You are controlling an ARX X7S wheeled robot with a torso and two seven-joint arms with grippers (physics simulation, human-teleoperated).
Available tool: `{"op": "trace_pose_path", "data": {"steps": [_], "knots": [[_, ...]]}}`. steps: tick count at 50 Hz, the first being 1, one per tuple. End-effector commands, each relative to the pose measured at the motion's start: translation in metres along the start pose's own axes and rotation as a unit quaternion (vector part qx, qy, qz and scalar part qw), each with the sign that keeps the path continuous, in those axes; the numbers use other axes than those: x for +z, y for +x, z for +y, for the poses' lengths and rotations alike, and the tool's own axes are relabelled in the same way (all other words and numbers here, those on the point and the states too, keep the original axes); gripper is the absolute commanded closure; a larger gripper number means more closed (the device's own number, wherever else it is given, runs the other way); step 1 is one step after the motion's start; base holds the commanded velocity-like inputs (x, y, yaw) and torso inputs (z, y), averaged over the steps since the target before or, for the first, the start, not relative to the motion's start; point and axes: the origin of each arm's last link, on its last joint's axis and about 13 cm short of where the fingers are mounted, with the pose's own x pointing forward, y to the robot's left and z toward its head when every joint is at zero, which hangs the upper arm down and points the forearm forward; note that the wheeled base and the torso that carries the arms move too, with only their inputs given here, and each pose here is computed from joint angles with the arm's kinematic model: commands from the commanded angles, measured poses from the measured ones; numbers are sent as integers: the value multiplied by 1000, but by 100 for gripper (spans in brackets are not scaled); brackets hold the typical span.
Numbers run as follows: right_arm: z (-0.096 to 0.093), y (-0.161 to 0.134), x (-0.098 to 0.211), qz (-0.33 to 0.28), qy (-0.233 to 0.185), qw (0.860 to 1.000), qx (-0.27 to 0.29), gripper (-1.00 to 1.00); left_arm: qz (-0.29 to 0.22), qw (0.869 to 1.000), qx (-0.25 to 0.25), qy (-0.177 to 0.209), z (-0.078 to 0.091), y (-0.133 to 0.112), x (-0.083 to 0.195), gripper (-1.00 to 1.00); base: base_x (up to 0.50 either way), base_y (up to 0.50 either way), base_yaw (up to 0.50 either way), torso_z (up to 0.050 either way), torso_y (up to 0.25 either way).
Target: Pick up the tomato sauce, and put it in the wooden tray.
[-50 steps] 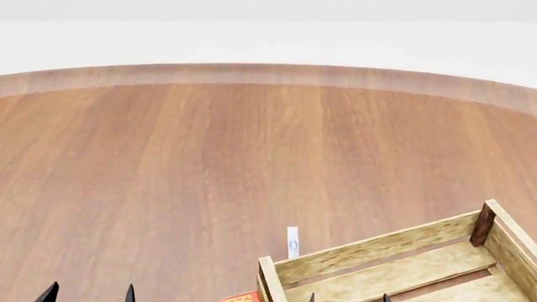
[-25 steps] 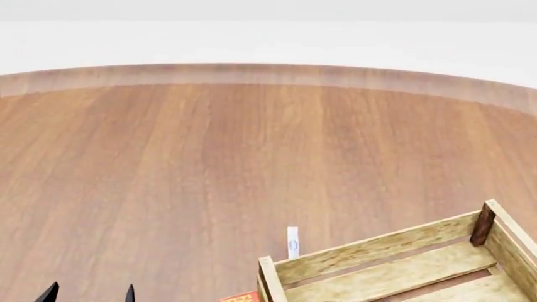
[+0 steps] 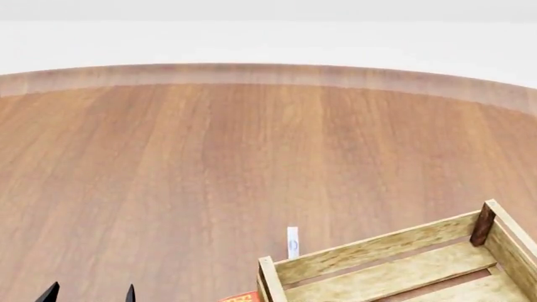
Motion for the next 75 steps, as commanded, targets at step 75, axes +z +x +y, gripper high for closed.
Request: {"op": "trace_pose_path", "data": {"steps": [75], "knots": [[18, -127, -65, 129, -45, 990, -23, -100, -1, 1000, -8, 4, -1, 1, -1, -100, 0, 0, 0, 0, 0]]}}
